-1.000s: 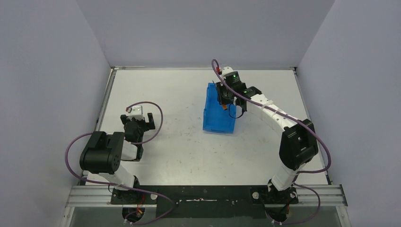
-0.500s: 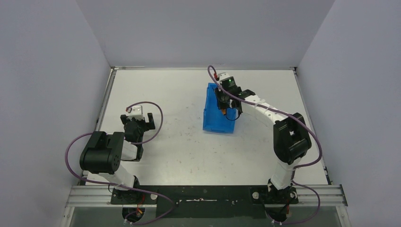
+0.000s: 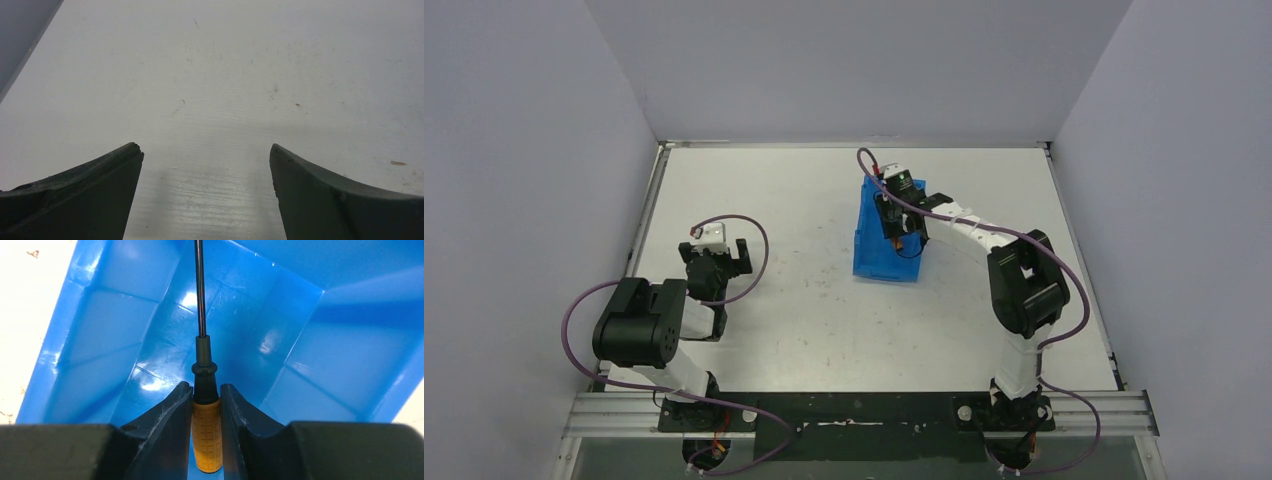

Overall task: Put the screwdriver in the bin
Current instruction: Place the screwdriver in the bin.

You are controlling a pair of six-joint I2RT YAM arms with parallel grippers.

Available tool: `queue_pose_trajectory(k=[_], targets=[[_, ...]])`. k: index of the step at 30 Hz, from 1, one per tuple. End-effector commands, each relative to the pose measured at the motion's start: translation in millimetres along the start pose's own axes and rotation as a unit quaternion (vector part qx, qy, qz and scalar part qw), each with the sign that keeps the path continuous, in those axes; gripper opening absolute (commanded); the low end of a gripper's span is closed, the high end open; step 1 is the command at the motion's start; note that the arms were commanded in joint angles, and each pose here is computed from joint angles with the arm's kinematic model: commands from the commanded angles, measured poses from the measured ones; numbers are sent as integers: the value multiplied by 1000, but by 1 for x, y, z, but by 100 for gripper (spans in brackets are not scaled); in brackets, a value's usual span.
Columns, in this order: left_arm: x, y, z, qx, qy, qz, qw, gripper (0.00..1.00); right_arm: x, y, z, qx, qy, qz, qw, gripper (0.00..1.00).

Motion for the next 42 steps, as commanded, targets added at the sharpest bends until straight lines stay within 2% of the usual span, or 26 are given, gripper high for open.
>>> queue_pose_trajectory(k=[1, 11, 14, 19, 24, 28, 38, 39, 40, 41, 42], targets=[[0, 15, 4, -28, 2, -4, 1000, 97, 4, 10, 4, -16, -9, 7, 1000, 14], [0, 15, 4, -27, 3, -4, 1000, 97, 6, 17, -1, -25, -15, 4, 1000, 35], [0, 15, 4, -28, 2, -4, 1000, 97, 7, 19, -3, -27, -16, 3, 999, 38], [-1, 15, 4, -28, 2, -4, 1000, 97, 9, 26, -8, -36, -18, -1, 999, 38], [-1, 15, 4, -28, 2, -4, 1000, 97, 10, 43, -21, -56, -24, -1, 998, 34], [0, 15, 4, -28, 2, -4, 1000, 97, 9, 62, -38, -80, -34, -1, 996, 37], [0, 15, 4, -28, 2, -4, 1000, 97, -8, 120, -105, -166, -83, -4, 983, 74], [0, 15, 4, -28, 2, -4, 1000, 97, -12, 125, -112, -173, -92, -5, 981, 78], [0, 15, 4, -28, 3, -4, 1000, 97, -16, 128, -119, -179, -103, -5, 978, 91], [0, 15, 4, -28, 2, -4, 1000, 97, -22, 130, -124, -181, -114, -4, 977, 98], [0, 15, 4, -27, 2, -4, 1000, 97, -28, 133, -130, -186, -124, 1, 975, 100]])
Point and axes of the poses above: each gripper's point midway between its finger pads, its own z axis out along the fingers, its own x axis along the line the jaws close on, y = z × x, the point moved 2 cm from there along -z, back along the fingers, and after that the axes turned 3 degrees about z, right-handed, at the moved point
